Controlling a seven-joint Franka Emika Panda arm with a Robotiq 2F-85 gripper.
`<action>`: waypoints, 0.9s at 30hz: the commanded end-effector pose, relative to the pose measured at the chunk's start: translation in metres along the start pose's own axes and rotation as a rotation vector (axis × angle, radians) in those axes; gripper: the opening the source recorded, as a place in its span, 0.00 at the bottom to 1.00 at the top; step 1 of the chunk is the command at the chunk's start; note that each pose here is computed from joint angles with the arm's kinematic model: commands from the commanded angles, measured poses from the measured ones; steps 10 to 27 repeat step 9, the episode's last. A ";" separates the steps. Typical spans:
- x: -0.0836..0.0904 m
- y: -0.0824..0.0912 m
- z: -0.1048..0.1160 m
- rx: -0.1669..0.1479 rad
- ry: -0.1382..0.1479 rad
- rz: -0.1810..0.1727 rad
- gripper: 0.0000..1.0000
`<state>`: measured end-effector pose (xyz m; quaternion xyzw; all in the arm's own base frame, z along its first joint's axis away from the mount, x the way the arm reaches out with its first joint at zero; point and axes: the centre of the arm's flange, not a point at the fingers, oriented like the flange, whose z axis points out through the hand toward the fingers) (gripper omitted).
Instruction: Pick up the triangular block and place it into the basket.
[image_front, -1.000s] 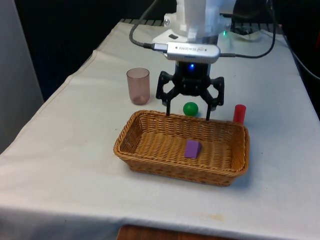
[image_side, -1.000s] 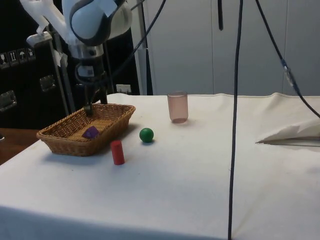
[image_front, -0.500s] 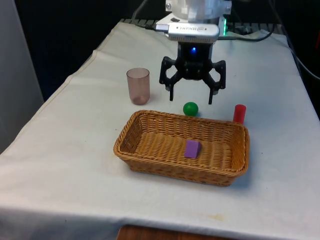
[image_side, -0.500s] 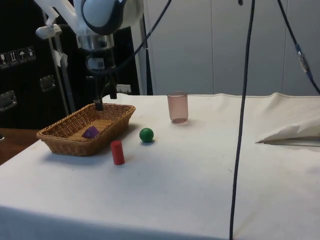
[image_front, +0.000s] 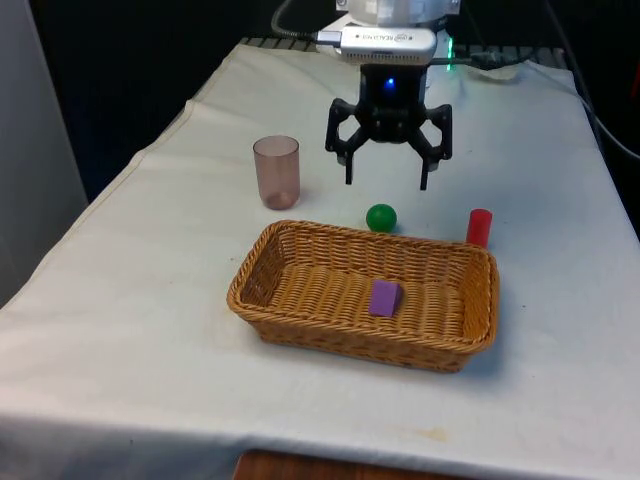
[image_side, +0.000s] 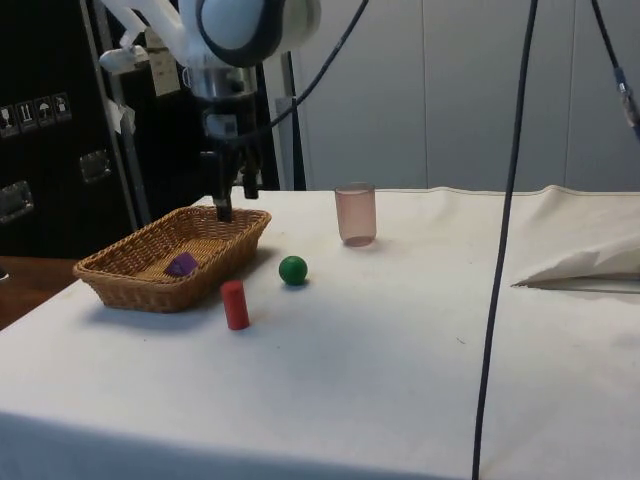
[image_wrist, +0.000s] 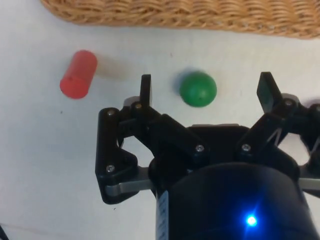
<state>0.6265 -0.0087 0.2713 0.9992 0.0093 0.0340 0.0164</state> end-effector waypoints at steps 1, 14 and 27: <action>-0.003 0.000 0.000 0.001 0.002 0.001 1.00; -0.029 0.001 -0.001 0.011 0.007 0.005 1.00; -0.029 0.001 -0.001 0.011 0.007 0.005 1.00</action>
